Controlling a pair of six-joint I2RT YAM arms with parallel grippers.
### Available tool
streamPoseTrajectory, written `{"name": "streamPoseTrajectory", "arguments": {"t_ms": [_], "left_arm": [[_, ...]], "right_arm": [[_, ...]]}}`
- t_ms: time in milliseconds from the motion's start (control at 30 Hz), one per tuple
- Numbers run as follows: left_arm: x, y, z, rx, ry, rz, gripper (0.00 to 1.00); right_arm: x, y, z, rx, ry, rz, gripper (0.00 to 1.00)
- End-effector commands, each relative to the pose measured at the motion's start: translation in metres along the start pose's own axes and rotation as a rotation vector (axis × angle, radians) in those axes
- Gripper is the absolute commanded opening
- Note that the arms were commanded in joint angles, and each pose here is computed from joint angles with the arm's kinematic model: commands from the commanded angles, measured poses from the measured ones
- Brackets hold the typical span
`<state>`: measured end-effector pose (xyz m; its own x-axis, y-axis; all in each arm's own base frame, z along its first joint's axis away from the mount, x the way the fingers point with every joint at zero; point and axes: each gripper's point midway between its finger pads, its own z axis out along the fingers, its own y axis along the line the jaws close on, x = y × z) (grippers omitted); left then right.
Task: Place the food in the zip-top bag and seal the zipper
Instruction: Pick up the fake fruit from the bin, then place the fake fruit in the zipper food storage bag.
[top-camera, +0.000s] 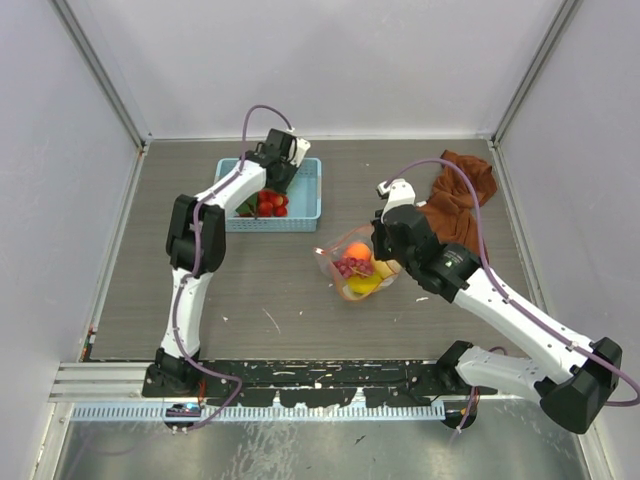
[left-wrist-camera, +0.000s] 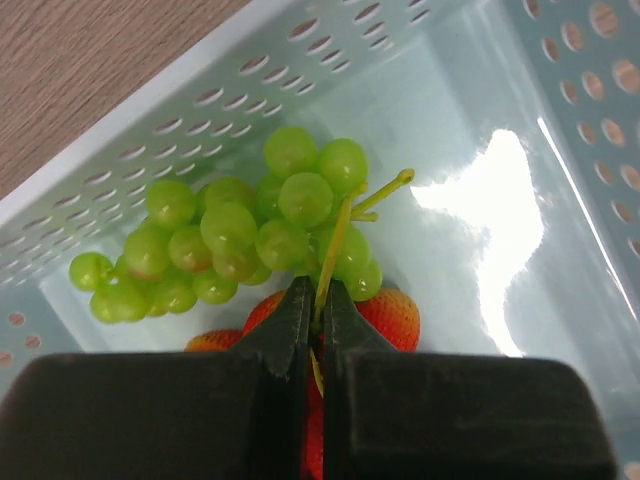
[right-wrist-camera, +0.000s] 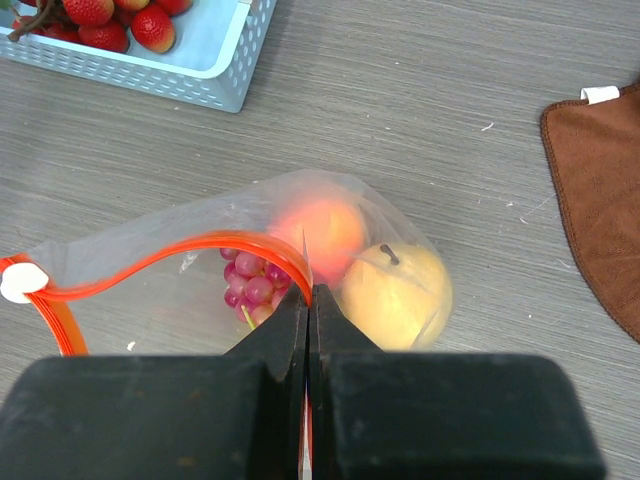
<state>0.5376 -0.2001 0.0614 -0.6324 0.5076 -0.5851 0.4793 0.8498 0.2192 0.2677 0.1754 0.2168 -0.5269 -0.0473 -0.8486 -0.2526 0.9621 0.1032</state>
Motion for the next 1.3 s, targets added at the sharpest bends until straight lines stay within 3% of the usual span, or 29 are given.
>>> {"name": "streamPoseTrajectory", "arguments": {"t_ms": [0,767,1267], "left_arm": [[-0.057,0.01,-0.063,0.007,-0.192,-0.052,0.0],[-0.095,-0.01,-0.232,0.14,-0.535,-0.217,0.0],[-0.08,-0.077,-0.369,0.377,-0.744,-0.206,0.0]], "right_arm": [[-0.022,0.004,-0.009,-0.026,-0.086,0.035,0.0],[-0.021,0.001,-0.01,-0.019,-0.095,0.051,0.0],[-0.018,0.003,-0.008,-0.026,-0.095,0.071,0.0]]}}
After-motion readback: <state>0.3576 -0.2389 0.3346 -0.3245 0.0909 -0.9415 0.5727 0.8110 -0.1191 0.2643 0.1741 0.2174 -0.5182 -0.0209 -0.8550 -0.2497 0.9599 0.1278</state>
